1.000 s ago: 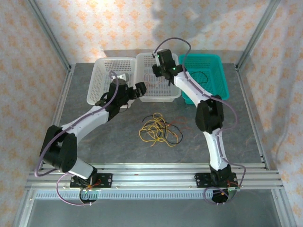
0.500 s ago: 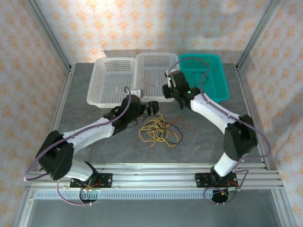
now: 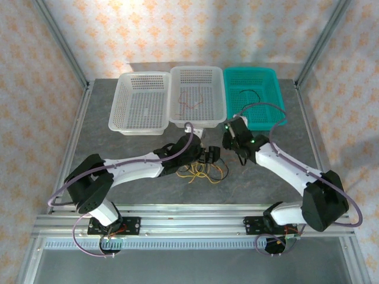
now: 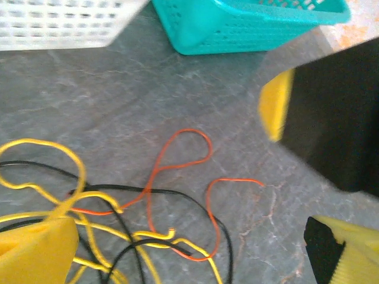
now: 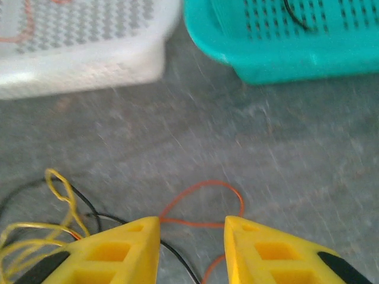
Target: Untangle the cables
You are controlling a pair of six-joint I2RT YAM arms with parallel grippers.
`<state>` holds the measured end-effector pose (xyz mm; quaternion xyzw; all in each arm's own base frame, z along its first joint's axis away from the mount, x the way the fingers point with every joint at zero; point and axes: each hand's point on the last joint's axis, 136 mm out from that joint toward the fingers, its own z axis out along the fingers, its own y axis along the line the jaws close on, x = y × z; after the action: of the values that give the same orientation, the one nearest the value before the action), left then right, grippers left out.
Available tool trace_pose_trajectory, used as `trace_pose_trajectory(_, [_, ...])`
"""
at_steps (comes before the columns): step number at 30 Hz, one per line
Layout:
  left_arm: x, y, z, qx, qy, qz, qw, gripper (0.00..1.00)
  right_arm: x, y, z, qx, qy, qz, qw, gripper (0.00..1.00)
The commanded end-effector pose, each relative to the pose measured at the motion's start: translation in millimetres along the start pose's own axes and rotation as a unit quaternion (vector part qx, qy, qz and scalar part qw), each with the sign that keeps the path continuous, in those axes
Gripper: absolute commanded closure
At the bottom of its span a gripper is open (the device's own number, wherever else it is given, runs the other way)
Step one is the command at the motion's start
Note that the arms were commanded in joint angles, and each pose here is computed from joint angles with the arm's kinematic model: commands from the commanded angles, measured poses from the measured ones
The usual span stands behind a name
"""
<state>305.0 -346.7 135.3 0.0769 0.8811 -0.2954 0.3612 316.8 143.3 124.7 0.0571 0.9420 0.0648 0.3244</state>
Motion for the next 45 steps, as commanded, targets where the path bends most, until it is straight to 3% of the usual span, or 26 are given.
trace_pose_trajectory(1, [-8,-18,5,0.011,-0.023,0.018,0.999,0.01,22,-26,5,0.038,0.016,0.048,0.998,0.68])
trace_pose_trajectory(17, [17,-38,25,0.027,-0.007,0.028,0.999,0.01,49,-58,24,-0.02,0.05,0.174,0.983,0.67])
trace_pose_trajectory(22, [16,-37,25,0.023,-0.006,0.029,0.999,0.01,52,-60,29,-0.02,0.058,0.172,0.983,0.61])
trace_pose_trajectory(45, [22,-28,28,0.007,-0.002,0.017,1.0,0.01,74,-56,52,-0.026,0.097,0.173,0.98,0.7])
